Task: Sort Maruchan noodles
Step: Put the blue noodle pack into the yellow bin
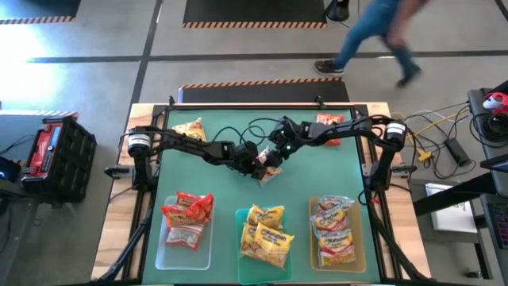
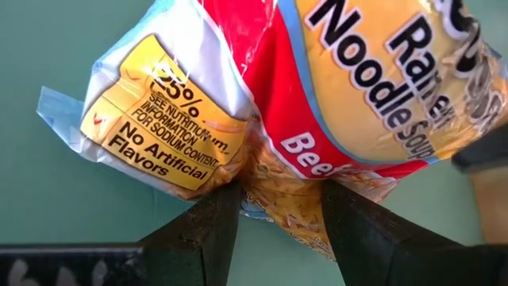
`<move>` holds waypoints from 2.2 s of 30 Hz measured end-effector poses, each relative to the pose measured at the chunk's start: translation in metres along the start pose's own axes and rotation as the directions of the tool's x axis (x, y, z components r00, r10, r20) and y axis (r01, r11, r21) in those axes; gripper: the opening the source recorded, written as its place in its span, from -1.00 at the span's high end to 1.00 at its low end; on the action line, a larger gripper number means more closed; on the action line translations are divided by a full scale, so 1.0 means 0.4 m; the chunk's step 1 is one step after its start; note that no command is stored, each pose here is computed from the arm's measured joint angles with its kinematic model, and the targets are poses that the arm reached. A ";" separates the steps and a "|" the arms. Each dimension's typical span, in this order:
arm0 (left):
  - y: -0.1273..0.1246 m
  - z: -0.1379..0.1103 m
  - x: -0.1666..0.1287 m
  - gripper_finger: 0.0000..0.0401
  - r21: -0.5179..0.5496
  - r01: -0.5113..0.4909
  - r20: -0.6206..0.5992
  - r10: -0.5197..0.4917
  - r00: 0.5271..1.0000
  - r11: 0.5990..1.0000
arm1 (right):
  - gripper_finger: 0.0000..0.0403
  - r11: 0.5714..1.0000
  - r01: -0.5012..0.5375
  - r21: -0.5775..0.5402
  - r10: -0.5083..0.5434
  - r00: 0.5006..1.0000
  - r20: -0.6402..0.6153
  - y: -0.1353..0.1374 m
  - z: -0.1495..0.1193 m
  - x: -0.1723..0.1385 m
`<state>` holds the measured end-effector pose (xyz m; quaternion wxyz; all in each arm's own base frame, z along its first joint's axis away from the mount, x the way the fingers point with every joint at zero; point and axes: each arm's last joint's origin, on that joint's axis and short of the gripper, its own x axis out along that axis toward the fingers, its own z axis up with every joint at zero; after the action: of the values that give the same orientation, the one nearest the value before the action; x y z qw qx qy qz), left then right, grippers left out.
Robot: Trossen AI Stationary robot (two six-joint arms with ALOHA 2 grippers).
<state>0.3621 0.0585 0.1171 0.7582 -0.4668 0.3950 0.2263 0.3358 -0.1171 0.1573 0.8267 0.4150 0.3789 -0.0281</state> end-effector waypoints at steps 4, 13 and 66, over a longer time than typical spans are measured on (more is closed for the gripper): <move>0.000 0.000 0.000 0.19 0.000 0.000 0.002 0.000 1.000 1.000 | -0.62 1.000 0.019 -0.005 -0.019 1.000 0.008 0.003 -0.002 0.003; -0.001 0.002 0.000 0.19 0.007 -0.003 0.025 0.003 1.000 1.000 | -0.18 0.999 0.034 -0.004 -0.033 0.999 0.015 0.001 -0.002 0.003; -0.031 -0.070 -0.230 0.19 -0.078 -0.313 0.276 0.322 0.906 0.946 | 0.82 0.971 -0.183 -0.152 0.133 0.947 -0.293 0.325 -0.245 -0.318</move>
<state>0.3061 0.0302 0.1909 0.7527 -0.3706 0.3488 0.4177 0.2330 0.0033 0.2905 0.7977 0.3685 0.4588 0.1316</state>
